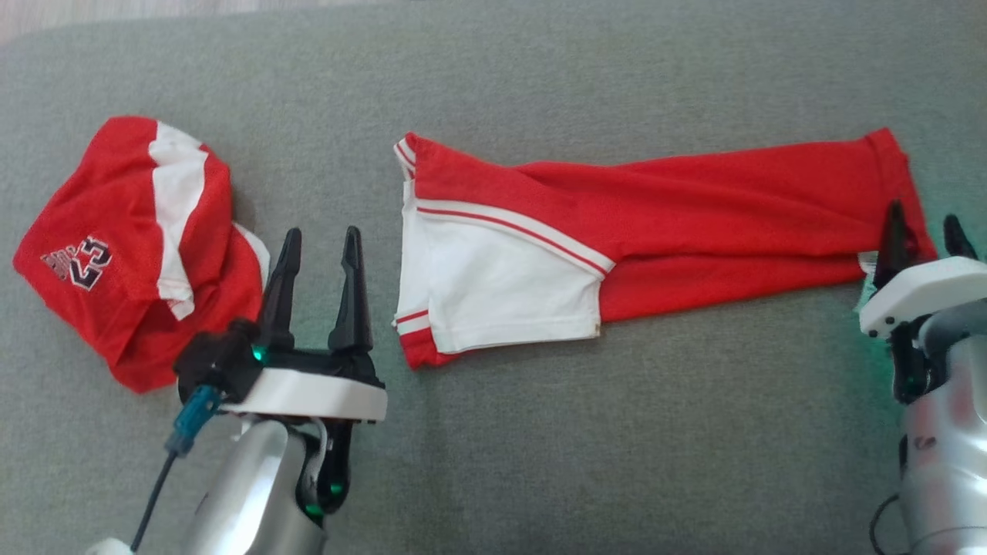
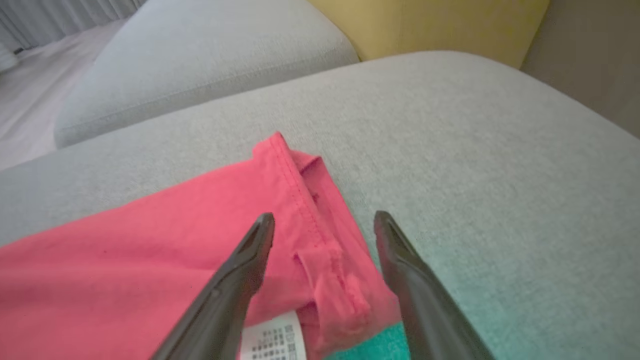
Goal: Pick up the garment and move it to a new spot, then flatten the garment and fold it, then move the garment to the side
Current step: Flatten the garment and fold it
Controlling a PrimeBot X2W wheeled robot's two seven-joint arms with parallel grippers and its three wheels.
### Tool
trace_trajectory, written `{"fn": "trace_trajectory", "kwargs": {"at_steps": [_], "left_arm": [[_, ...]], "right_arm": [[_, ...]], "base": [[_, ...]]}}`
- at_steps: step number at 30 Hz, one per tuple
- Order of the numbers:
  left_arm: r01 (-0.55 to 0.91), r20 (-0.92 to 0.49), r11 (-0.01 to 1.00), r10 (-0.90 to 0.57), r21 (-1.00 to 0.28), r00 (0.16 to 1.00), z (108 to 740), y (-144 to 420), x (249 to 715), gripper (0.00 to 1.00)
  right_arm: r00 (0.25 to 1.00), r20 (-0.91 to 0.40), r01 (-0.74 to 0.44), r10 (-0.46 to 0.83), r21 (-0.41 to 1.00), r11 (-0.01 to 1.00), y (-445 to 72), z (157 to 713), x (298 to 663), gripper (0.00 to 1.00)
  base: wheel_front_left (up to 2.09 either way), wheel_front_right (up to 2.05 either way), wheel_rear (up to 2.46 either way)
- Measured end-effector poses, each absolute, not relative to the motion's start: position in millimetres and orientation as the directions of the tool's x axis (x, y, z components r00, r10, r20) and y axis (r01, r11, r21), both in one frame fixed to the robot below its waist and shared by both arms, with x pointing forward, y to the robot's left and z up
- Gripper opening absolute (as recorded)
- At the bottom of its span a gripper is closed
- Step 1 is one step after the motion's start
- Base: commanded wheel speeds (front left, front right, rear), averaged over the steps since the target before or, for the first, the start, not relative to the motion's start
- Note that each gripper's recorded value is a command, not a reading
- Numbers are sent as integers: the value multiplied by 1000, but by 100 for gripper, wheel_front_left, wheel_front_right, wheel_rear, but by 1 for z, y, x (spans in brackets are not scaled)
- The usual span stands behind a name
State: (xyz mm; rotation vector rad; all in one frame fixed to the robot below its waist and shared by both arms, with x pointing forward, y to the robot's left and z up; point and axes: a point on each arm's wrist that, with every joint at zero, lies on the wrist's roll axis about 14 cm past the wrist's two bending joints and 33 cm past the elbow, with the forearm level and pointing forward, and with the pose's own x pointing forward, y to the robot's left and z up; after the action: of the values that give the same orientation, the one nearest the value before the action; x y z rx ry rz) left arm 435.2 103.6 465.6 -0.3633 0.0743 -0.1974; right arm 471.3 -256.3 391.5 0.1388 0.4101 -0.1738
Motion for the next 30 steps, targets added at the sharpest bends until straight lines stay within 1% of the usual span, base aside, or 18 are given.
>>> {"fn": "trace_trajectory", "kwargs": {"at_steps": [7,19,20,21,27,30], "left_arm": [[158,-45,924,-185,-347,982,460,114,440,100],[169,-56,919,-201,-355,978,453,106,445,100],[169,-57,919,-202,-356,978,453,106,445,100],[169,-57,919,-202,-356,978,452,106,445,100],[178,-59,919,-211,-352,976,452,104,445,100],[177,-53,919,-208,-351,977,454,105,445,100]], "right_arm": [[850,-497,249,-173,90,964,-255,363,462,100],[831,-518,284,-204,81,955,-262,358,461,100],[831,-518,284,-202,84,955,-261,358,462,48],[832,-517,284,-201,86,955,-261,359,463,0],[842,-505,289,-193,118,950,-257,362,466,0],[841,-493,321,-224,119,940,-270,368,464,0]], "base": [[0,0,0],[0,0,0],[0,0,0],[0,0,0],[0,0,0],[0,0,0]]}}
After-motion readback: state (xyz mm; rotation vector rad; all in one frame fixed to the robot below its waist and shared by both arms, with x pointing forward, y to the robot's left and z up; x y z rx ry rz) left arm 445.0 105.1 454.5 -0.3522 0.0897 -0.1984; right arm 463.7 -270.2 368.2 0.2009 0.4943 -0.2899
